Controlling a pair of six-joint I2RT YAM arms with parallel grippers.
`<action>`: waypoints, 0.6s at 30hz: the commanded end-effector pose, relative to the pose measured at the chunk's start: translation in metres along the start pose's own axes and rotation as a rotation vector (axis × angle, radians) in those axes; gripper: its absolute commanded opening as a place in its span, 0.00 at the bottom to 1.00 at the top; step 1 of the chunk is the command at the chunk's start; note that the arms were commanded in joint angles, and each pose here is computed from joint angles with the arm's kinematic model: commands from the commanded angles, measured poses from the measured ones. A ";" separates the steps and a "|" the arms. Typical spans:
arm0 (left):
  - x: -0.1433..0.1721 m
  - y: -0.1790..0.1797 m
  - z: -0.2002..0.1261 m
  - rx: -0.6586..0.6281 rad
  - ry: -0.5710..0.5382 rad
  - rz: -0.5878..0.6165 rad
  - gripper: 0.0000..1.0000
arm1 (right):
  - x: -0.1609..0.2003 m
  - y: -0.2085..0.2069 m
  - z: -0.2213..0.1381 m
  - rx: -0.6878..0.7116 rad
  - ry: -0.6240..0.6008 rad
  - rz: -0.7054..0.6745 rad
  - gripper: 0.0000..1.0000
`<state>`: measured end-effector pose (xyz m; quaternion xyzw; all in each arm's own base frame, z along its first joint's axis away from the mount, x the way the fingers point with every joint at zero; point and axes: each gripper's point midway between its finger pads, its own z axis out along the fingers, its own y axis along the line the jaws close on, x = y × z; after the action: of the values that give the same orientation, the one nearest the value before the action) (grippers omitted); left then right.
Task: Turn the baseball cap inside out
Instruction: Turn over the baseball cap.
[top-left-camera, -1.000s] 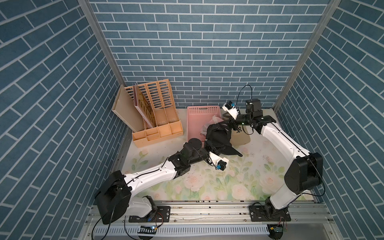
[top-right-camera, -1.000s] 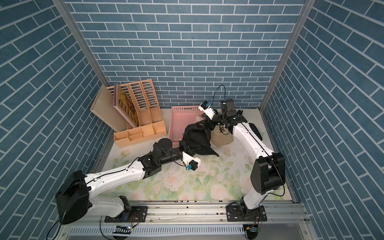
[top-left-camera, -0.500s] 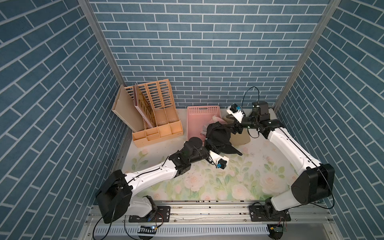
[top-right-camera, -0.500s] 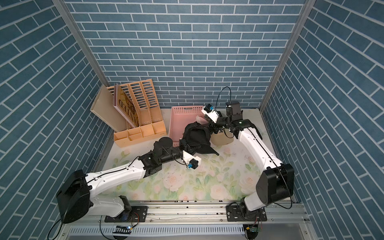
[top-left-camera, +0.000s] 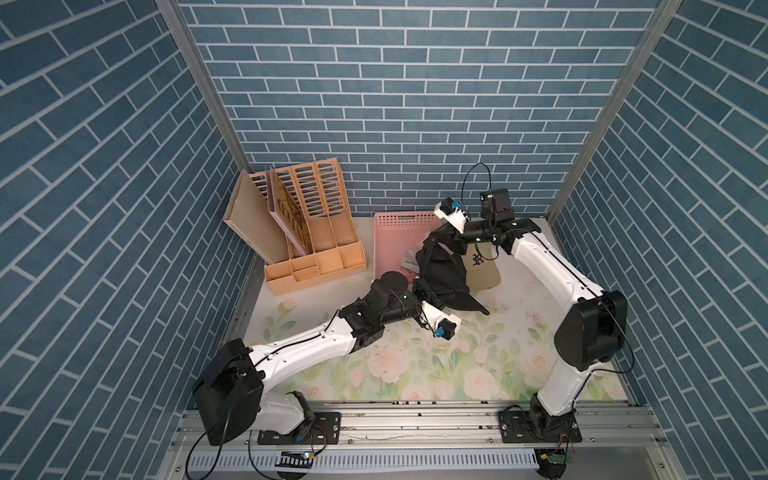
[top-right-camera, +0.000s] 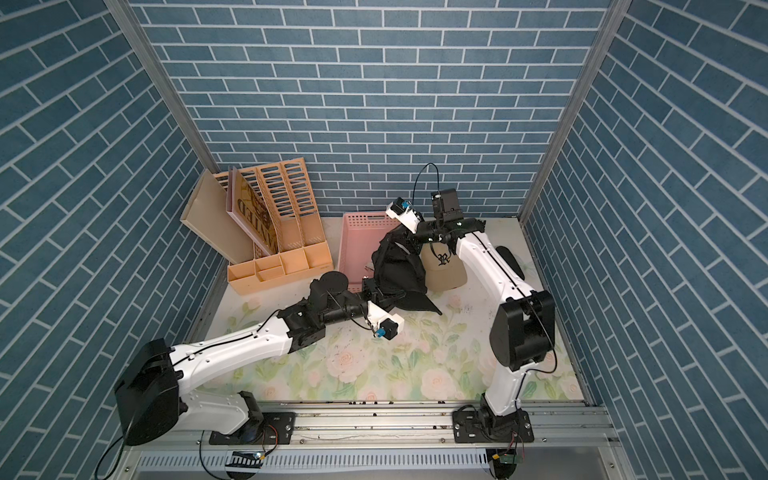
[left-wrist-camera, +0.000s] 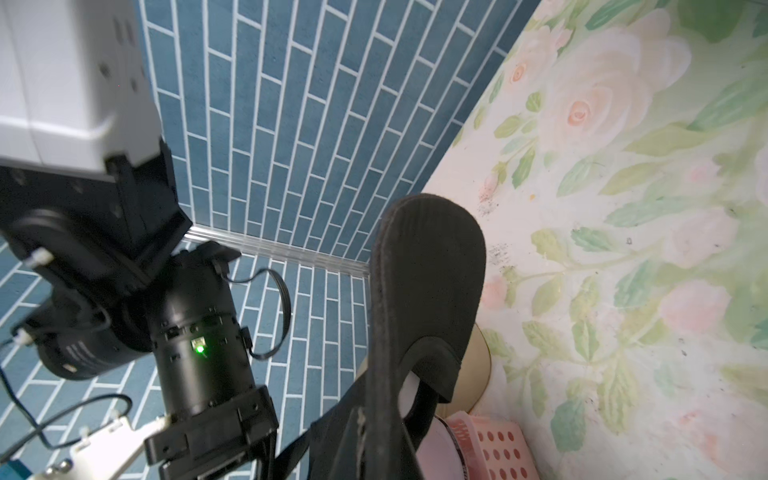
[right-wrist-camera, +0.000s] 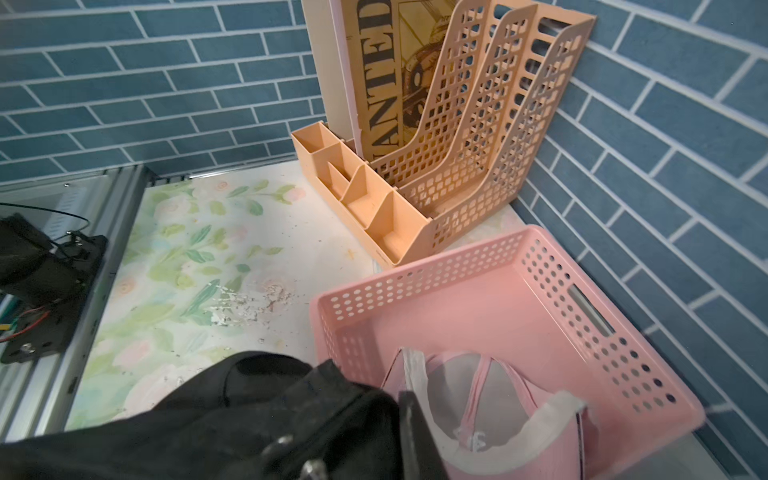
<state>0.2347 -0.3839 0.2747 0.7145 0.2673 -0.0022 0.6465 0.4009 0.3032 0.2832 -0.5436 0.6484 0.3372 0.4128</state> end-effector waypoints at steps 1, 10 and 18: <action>-0.036 0.022 -0.009 -0.077 -0.154 -0.030 0.00 | 0.024 -0.008 0.011 -0.065 0.070 0.076 0.09; -0.057 0.112 -0.079 -0.508 -0.399 -0.151 0.00 | 0.082 0.014 0.036 -0.197 0.116 0.223 0.14; -0.008 0.155 -0.109 -0.824 -0.297 -0.191 0.00 | 0.091 0.047 0.029 -0.217 0.021 0.294 0.14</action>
<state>0.2601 -0.3268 0.3695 0.4805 0.2830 -0.0826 0.8260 0.3496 0.3004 0.1669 -0.4919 0.7008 0.4564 0.2421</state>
